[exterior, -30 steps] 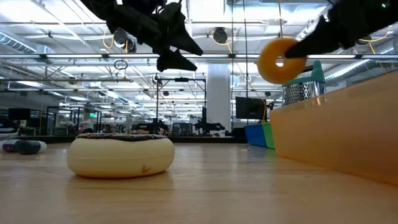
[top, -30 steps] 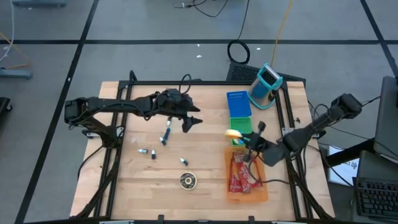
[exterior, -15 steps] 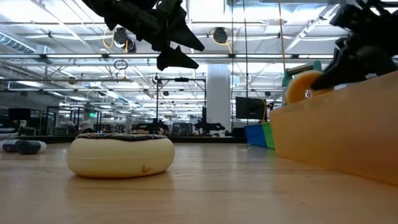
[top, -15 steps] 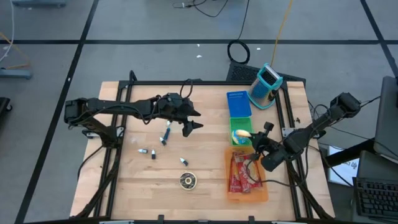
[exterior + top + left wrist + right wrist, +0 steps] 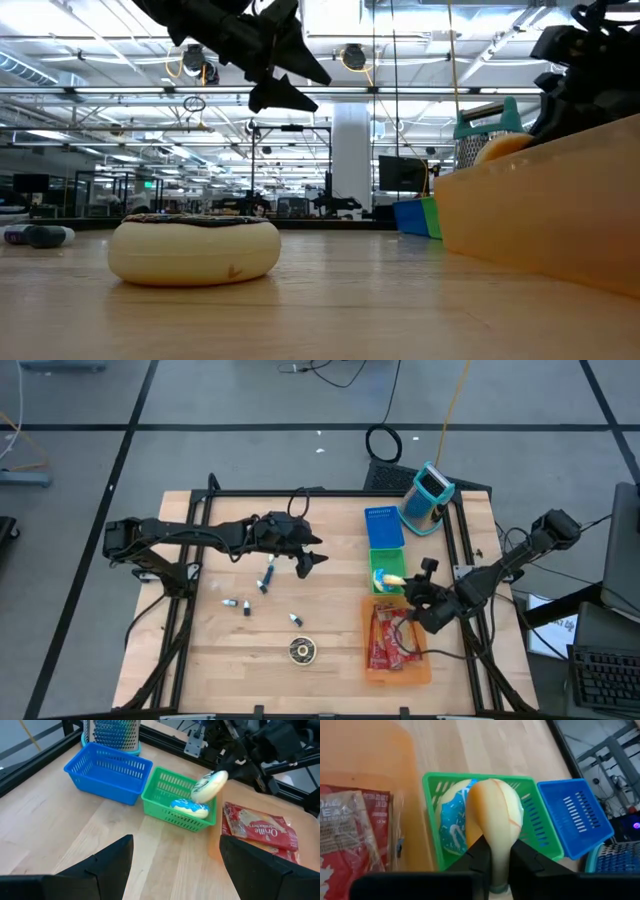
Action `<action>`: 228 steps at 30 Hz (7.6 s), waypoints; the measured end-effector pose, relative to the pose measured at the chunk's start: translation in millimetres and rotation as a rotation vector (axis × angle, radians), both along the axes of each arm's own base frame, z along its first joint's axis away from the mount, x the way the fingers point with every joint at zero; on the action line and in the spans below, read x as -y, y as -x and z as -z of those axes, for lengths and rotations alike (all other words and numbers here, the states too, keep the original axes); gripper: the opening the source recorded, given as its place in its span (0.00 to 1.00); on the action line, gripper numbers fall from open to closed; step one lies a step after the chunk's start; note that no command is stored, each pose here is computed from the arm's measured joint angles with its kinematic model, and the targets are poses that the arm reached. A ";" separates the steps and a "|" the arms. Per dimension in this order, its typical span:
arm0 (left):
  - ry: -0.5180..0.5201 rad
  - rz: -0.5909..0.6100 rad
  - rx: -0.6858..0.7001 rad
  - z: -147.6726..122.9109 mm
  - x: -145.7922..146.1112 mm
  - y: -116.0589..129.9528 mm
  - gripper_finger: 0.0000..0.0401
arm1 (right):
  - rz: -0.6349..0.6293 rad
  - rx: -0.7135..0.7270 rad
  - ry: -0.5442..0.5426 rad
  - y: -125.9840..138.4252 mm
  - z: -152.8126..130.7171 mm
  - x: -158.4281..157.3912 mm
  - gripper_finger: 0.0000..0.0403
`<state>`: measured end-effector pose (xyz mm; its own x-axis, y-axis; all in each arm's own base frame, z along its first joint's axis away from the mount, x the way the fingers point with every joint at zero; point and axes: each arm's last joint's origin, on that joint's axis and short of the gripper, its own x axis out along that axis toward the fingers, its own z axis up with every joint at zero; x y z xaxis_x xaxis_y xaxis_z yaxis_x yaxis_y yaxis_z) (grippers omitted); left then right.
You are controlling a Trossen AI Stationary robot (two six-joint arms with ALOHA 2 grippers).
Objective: Pick & Place Food Item
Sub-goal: Put the light blue donut into the green bin
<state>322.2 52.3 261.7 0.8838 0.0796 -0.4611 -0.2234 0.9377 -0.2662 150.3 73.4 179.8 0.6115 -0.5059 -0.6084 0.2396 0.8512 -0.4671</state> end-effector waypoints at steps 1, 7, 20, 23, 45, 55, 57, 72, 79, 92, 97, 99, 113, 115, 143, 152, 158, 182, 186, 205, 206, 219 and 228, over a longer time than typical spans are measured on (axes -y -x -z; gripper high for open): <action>0.000 0.000 0.003 -0.3 0.0 -0.1 0.74 | 0.005 -0.002 -0.002 -0.5 0.1 0.9 0.13; 0.000 0.000 0.004 -0.4 0.0 -0.2 0.74 | 0.021 -0.010 0.007 -2.9 0.0 5.2 0.26; -0.005 0.002 0.004 -0.4 0.0 -0.2 0.74 | -0.063 -0.006 -0.146 -9.8 -1.0 -2.5 0.33; -0.012 0.006 0.003 -0.4 0.0 -0.2 0.74 | -0.067 0.001 -0.152 -10.5 -1.4 -3.0 0.32; -0.028 0.014 0.002 -0.4 0.0 -0.2 0.74 | -0.037 0.183 -0.148 -22.0 -11.1 -6.6 0.27; -0.027 0.014 0.002 -0.4 0.0 -0.2 0.74 | 0.023 0.121 -0.135 -34.6 2.1 2.7 0.17; -0.026 0.013 0.002 -0.4 0.0 -0.2 0.74 | 0.000 0.074 -0.145 -36.9 6.7 2.9 0.17; -0.021 0.011 0.002 -0.2 0.0 -0.2 0.74 | 0.005 0.056 -0.198 -37.4 9.3 2.9 0.43; -0.020 0.010 0.002 -0.3 0.0 -0.2 0.74 | -0.011 0.031 -0.137 -36.2 9.6 4.2 0.58; -0.017 0.009 0.002 -0.2 0.0 -0.2 0.74 | -0.087 0.091 -0.228 -41.7 -1.2 4.8 0.55; -0.015 0.008 0.002 -0.2 0.1 -0.2 0.74 | -0.192 0.097 -0.237 -47.3 -5.5 4.3 0.56; -0.014 0.008 0.002 -0.2 0.1 -0.2 0.74 | -0.213 0.133 -0.225 -49.9 -9.6 4.8 0.56; 0.187 -0.045 0.009 0.4 3.1 -0.3 0.74 | -0.128 0.419 -0.113 -42.8 -49.4 14.6 0.56; 0.217 -0.058 0.011 0.4 3.1 -0.3 0.74 | -0.117 0.463 -0.118 -41.2 -55.2 15.6 0.56; 0.163 -0.088 -0.013 2.6 64.5 -2.5 0.74 | 0.506 0.476 -0.739 13.6 -9.4 35.9 0.51; 0.043 -0.139 -0.012 2.3 59.2 -2.4 0.74 | 0.309 0.616 -0.840 1.7 9.9 34.1 0.50; 0.037 -0.147 -0.013 2.4 56.4 -2.4 0.74 | 0.049 0.670 -0.913 -1.7 12.9 30.6 0.50; 0.018 -0.143 -0.020 2.7 54.6 -2.2 0.74 | -0.002 0.784 -0.612 -3.4 7.7 41.8 0.49; 0.019 -0.143 -0.020 2.7 54.6 -2.2 0.74 | 0.123 0.652 -0.561 -6.9 4.3 50.9 0.49; -0.009 -0.155 -0.022 2.7 52.3 -2.1 0.74 | 0.487 0.196 -0.779 -38.5 -24.4 86.9 0.49; -0.009 -0.155 -0.022 2.7 52.3 -2.1 0.74 | 0.485 0.200 -0.781 -41.0 -23.3 88.3 0.49; -0.009 -0.154 -0.022 2.7 52.3 -2.1 0.74 | 0.316 0.247 -0.862 -69.8 -16.6 96.4 0.49; -0.009 -0.154 -0.024 2.8 52.3 -2.0 0.74 | 0.225 0.317 -0.845 -72.1 -26.8 96.1 0.49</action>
<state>324.3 0.0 258.9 0.8498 0.2177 -0.4802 -0.3706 0.8944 -0.2505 222.5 -22.7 206.6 0.7532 -0.0981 -0.6505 0.4511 0.7967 0.4022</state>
